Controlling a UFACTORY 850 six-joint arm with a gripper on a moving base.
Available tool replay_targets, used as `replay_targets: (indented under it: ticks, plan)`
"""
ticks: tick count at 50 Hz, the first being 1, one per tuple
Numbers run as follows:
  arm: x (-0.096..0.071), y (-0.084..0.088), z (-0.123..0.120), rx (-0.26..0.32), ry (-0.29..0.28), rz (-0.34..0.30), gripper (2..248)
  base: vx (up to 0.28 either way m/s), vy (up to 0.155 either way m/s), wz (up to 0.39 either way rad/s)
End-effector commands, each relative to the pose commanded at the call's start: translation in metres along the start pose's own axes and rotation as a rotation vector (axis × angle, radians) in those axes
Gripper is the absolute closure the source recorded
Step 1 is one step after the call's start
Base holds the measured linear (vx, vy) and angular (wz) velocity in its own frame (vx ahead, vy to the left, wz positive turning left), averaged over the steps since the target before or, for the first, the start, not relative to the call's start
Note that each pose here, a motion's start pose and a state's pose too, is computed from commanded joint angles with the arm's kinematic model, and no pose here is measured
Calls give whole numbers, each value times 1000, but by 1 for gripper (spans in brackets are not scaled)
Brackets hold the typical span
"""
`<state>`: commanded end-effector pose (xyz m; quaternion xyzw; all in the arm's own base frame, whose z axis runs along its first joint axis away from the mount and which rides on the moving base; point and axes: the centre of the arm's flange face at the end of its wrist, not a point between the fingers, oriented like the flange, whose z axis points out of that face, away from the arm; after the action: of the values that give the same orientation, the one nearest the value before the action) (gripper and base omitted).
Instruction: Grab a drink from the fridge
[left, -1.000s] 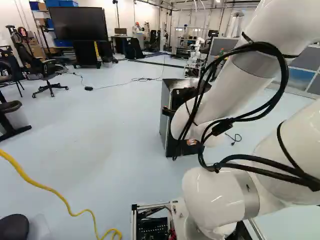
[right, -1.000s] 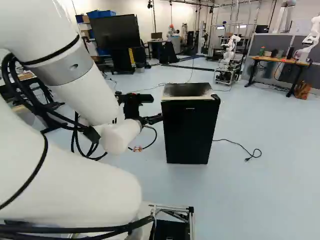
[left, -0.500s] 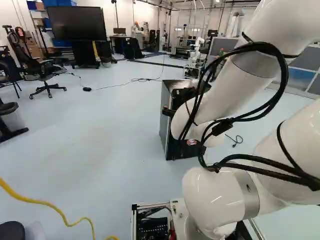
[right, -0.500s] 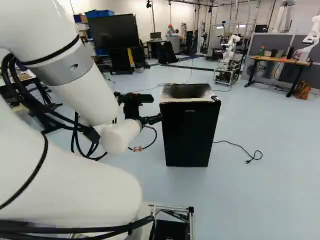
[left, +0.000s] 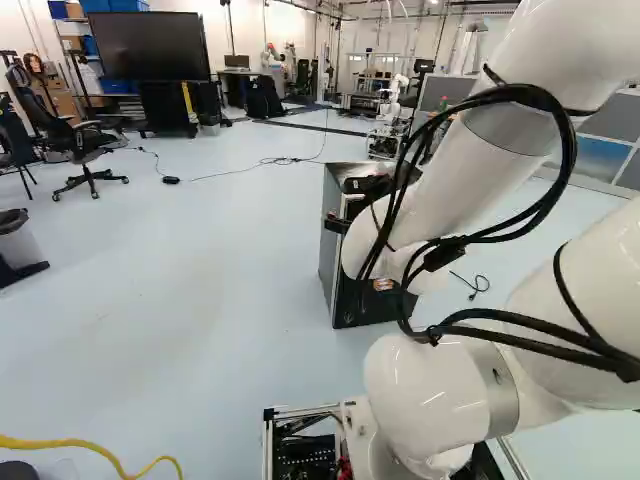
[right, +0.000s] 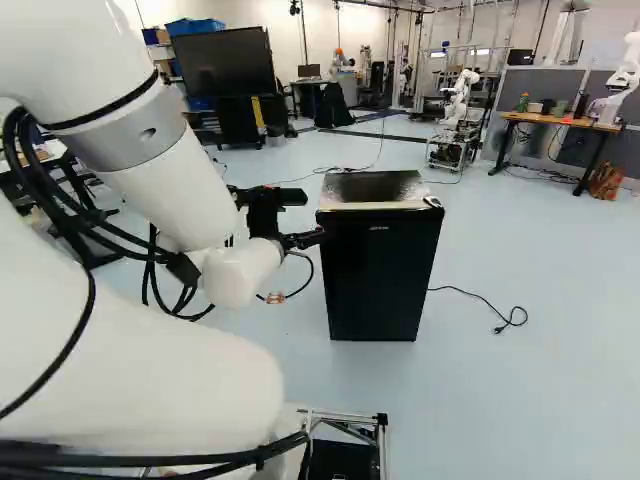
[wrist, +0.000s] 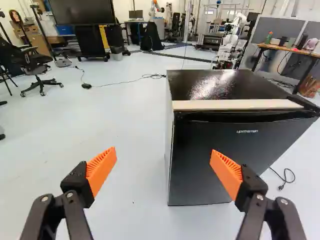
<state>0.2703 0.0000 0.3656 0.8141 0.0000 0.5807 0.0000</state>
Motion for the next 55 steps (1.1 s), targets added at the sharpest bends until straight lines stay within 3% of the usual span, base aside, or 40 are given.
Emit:
replay_targets:
  ticks: [21, 35, 55]
  plan:
    - [5, -6, 11, 4, -6, 9, 3, 0, 0, 0]
    - [14, -15, 28, -14, -11, 45, 3, 0, 0, 0]
    - [14, -29, 32, -58, 13, 109, 3, 0, 0, 0]
